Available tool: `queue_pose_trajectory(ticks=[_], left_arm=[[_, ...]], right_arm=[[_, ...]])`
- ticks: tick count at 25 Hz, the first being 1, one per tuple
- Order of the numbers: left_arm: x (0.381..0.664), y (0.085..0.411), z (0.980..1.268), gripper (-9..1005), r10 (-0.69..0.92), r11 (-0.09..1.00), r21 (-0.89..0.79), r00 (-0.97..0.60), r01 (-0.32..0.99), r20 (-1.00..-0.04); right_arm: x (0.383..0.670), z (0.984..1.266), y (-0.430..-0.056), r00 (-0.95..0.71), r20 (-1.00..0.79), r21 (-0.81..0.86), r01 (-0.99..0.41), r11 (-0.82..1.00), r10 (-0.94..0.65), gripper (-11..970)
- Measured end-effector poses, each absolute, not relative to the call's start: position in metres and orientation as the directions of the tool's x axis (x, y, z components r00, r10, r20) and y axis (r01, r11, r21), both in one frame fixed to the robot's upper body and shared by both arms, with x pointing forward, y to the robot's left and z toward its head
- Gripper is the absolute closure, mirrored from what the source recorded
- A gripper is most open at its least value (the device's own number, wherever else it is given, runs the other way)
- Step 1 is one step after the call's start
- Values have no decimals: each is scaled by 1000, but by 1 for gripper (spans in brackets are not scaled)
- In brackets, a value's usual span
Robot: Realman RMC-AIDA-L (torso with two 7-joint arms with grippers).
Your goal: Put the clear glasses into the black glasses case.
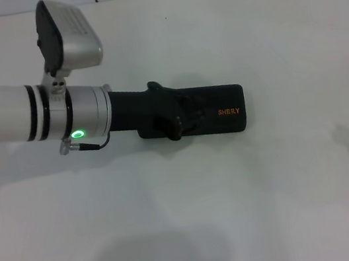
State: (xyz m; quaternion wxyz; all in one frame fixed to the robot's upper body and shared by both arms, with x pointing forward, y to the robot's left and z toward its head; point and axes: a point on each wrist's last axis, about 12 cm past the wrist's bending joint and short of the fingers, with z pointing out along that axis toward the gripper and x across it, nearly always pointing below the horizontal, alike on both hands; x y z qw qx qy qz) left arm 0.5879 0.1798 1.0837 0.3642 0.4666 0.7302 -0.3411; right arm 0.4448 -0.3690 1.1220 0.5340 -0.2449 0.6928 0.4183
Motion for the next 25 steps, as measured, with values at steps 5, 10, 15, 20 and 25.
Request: queue_pose_trajectory(ticks=[5, 10, 15, 20, 25], left_arm=[[572, 184, 1113, 664, 331, 189, -200, -254, 961, -909], [542, 222, 1165, 649, 116, -14, -194, -191, 981, -975], [516, 266, 1178, 635, 18, 4, -86, -86, 996, -996], [505, 280, 1172, 478, 14, 46, -99, -100, 994, -995], [501, 293, 1172, 420, -22, 115, -86, -84, 990, -996]], right_arm=[[446, 1119, -363, -334, -939, 326, -804, 497, 76, 827], [451, 1117, -346, -301, -952, 296, -862, 411, 54, 793], [465, 1125, -311, -138, -980, 171, -954, 246, 144, 622], [487, 1136, -285, -111, -983, 131, -981, 141, 146, 422], [506, 1143, -261, -111, -984, 120, -991, 57, 139, 314]])
